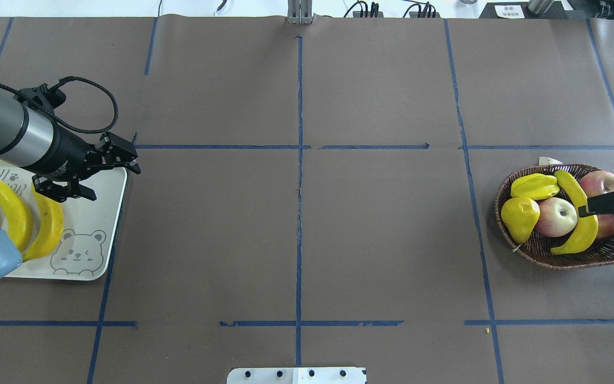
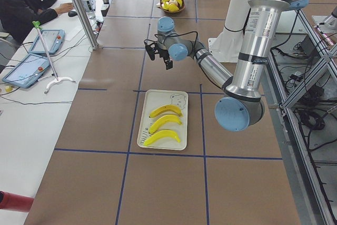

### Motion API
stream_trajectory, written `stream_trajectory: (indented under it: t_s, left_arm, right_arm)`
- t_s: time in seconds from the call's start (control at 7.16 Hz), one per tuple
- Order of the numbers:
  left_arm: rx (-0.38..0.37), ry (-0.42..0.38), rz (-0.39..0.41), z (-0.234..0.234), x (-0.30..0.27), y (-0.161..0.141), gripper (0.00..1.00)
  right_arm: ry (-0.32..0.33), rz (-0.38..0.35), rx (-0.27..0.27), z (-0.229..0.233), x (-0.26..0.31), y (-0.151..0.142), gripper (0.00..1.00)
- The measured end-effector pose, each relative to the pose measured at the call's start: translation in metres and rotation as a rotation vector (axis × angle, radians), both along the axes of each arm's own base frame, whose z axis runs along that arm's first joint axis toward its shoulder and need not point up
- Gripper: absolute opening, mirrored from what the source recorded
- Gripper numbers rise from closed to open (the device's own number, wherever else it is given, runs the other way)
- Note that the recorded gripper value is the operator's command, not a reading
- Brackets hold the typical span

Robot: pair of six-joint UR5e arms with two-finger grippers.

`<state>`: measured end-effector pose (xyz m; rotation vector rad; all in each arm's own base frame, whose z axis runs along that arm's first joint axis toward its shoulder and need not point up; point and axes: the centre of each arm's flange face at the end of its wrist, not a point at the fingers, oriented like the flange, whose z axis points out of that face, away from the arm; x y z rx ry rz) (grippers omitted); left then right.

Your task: Transfer all bananas from basket to plate

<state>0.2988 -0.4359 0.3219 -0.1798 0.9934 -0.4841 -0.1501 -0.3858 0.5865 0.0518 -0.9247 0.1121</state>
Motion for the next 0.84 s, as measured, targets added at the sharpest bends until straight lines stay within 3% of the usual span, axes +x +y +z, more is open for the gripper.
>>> stream_trajectory:
  t_s: [0.84]
  left_arm:
    - [0.014, 0.001, -0.006, -0.0048, 0.0007, 0.0006, 1.0]
  right_arm:
    - [-0.002, -0.017, -0.018, 0.009, -0.0043, 0.0001, 1.0]
